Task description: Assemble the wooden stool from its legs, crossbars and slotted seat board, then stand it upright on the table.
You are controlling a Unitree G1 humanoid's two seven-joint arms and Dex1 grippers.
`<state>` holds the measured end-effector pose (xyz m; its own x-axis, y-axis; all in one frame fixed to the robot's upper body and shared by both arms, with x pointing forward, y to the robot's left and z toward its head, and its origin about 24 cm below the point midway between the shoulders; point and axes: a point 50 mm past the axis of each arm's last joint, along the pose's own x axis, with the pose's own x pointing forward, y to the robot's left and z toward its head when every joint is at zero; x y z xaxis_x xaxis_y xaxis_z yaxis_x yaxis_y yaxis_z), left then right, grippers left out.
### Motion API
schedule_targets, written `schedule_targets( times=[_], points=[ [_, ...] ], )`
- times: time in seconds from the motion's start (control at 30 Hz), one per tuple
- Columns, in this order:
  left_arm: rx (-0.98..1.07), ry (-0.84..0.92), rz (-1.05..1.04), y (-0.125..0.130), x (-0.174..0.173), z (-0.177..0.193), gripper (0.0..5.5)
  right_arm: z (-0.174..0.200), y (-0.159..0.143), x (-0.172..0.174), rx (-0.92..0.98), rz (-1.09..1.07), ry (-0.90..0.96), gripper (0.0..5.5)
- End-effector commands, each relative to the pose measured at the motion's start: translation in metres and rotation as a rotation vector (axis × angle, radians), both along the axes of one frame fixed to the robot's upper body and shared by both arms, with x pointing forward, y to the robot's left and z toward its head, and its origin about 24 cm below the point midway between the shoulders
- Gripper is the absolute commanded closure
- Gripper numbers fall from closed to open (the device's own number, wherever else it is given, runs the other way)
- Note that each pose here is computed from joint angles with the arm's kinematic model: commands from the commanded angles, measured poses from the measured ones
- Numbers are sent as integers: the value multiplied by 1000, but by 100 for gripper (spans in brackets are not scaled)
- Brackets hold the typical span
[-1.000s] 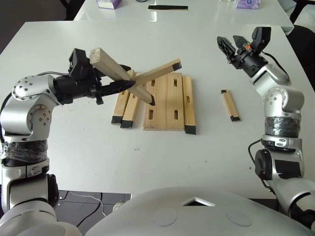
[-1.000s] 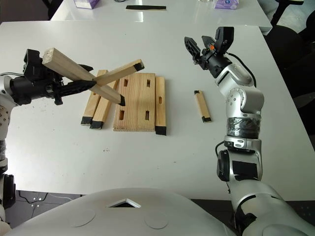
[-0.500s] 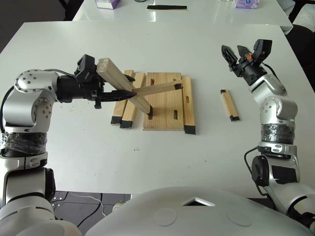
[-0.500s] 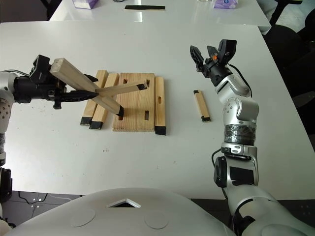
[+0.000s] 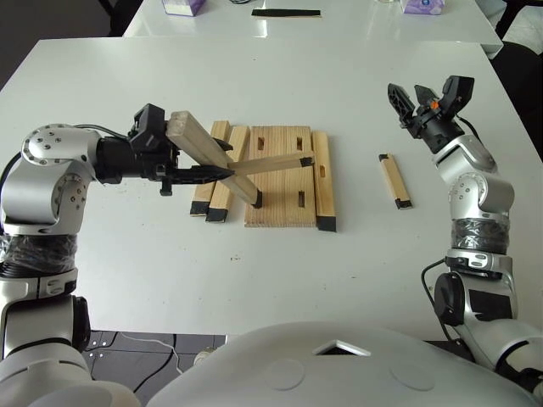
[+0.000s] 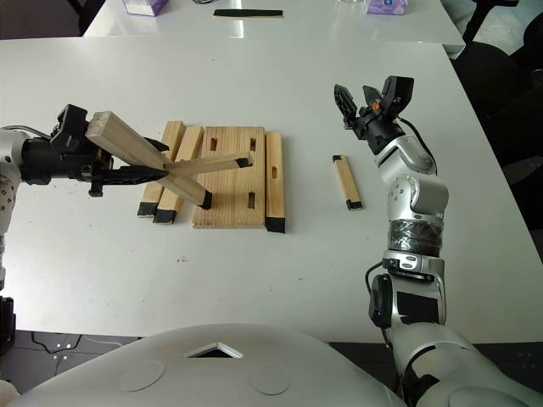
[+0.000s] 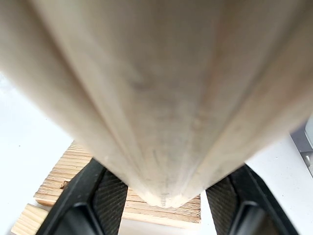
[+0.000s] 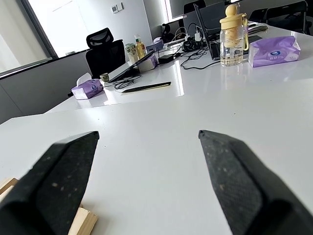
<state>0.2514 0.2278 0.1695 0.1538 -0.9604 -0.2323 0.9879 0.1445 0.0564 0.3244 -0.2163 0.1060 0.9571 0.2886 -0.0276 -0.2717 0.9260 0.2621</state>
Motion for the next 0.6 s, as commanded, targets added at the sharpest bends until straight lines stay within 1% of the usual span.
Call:
schedule_targets(
  times=[0.03, 0.17, 0.33, 0.5, 0.6],
  points=[
    [36, 26, 6, -2, 0, -12, 341, 0, 3, 3, -7, 15, 2, 173],
    [78, 33, -13, -4, 3, -22, 341, 1, 7, 4, -22, 38, -5, 173],
    [140, 21, -51, -13, 2, -38, 342, 0, 13, 4, -12, 53, -6, 173],
    [203, 32, -85, -18, -5, -61, 342, -7, 18, 1, -4, 55, 12, 173],
    [200, 27, -84, -18, -4, -62, 344, -8, 19, 0, -1, 51, 14, 173]
  ],
)
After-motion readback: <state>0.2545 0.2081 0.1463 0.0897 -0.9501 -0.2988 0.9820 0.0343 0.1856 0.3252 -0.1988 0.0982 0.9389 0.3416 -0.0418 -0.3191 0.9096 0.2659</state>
